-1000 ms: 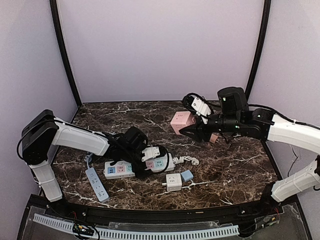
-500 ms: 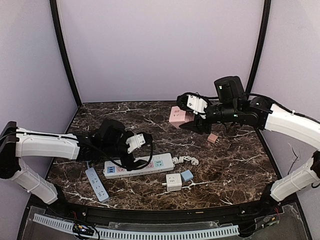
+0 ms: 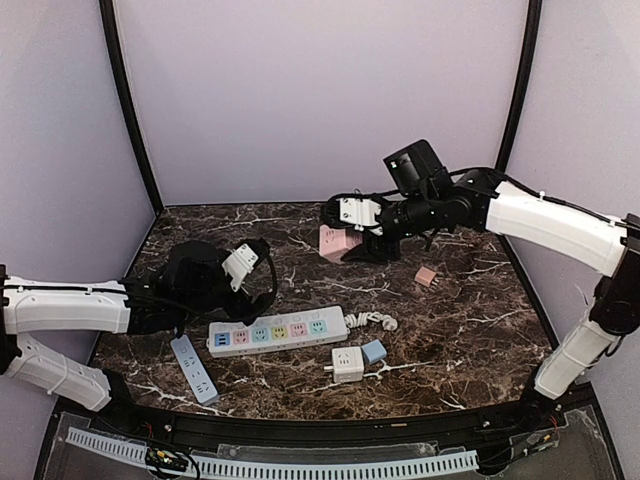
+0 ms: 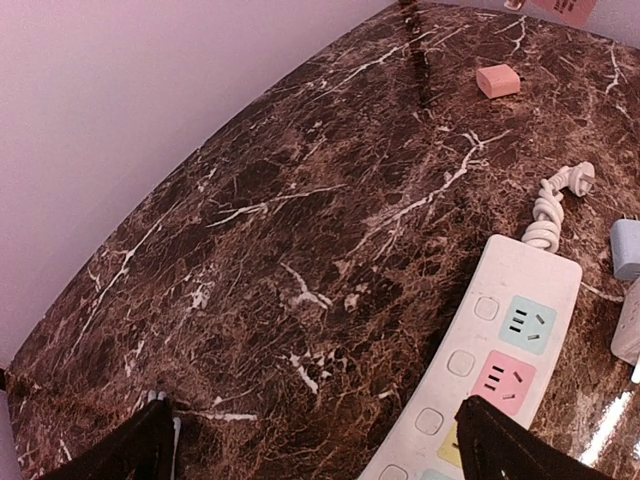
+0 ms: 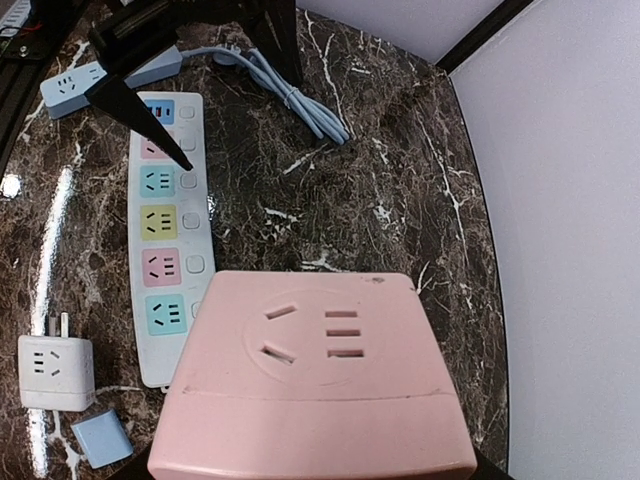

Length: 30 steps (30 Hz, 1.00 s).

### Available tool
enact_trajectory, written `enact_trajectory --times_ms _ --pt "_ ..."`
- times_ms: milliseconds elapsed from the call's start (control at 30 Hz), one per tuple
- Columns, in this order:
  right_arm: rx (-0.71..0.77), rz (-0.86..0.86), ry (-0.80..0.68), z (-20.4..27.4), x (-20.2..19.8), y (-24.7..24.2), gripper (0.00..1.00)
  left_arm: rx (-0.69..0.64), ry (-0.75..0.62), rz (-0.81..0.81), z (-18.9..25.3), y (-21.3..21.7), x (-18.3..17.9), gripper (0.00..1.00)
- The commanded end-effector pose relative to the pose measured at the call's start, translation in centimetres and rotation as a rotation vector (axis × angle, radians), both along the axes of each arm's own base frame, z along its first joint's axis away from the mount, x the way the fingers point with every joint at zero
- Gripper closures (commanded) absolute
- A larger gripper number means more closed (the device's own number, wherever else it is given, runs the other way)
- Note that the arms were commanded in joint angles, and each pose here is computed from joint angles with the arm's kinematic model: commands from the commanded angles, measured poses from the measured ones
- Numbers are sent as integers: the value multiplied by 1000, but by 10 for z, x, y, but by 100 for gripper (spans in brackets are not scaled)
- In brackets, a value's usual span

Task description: Insert the plug

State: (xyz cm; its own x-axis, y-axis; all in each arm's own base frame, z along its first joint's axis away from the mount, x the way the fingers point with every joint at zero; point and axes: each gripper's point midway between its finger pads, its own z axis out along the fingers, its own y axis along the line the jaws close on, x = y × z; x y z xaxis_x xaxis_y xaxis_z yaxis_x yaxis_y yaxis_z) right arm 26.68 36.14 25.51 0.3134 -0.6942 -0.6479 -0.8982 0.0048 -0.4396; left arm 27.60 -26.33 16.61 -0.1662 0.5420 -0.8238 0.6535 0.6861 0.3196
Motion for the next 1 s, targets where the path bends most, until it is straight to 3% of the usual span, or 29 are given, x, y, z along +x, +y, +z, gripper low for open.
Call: enact_trajectory --times_ms 0,300,967 --pt "-113 19 65 -15 -3 7 100 -107 -21 172 5 23 10 1" --pt "-264 1 118 -48 -16 34 100 -240 -26 328 -2 44 18 1" --pt "-541 0 159 -124 -39 54 100 -267 75 412 -43 74 -4 1"
